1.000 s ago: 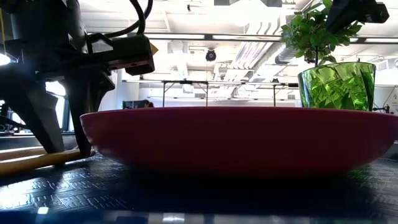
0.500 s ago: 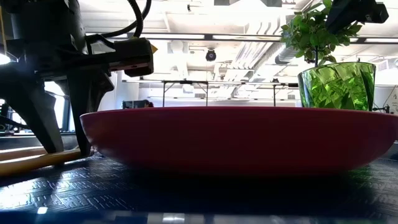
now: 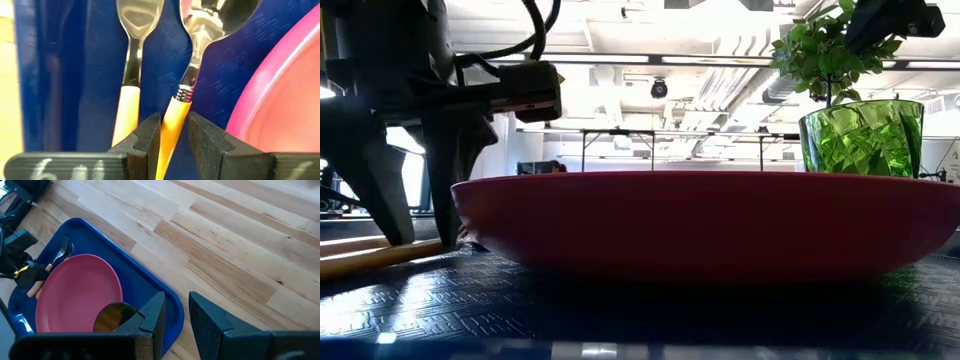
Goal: Pick and place plate/cup/fork/spoon on tray
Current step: Put the yellow spoon on the blue tray to the left of the pink plate, then return to Home Position
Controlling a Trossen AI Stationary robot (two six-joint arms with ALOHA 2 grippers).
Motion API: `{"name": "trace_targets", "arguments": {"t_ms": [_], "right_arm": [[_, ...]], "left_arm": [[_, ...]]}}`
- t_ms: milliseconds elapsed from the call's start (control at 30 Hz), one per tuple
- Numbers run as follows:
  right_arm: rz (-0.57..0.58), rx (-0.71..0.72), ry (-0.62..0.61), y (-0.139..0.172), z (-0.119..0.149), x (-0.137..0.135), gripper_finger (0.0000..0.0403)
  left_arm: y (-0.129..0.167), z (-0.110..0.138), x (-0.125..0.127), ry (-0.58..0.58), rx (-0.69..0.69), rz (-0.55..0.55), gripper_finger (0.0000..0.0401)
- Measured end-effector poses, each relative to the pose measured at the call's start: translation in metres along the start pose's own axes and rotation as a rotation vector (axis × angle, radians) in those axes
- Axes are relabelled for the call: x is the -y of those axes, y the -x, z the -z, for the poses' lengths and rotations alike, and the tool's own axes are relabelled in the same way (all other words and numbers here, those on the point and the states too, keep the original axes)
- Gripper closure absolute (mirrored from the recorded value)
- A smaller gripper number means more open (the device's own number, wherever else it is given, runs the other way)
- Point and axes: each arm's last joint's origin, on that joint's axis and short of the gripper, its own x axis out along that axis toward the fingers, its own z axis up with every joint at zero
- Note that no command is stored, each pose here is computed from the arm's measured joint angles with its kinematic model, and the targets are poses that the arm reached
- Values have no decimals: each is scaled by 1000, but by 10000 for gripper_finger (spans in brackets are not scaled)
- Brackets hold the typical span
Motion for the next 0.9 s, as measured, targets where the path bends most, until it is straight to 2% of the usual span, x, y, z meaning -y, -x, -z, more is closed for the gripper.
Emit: {"name": "trace_targets", "arguments": {"t_ms": [567,800,900], "right_arm": [[-1,-2,2,0,0,0,324],[-13,0,22,0,0,-1,324],[-20,3,20,0,-1,-2,324]], "left_arm": [[19,-5,-2,-24,13,-4,311],[55,-18,-4,-57,14,5,311],[75,-23,-3,-111,2,71,311]]}}
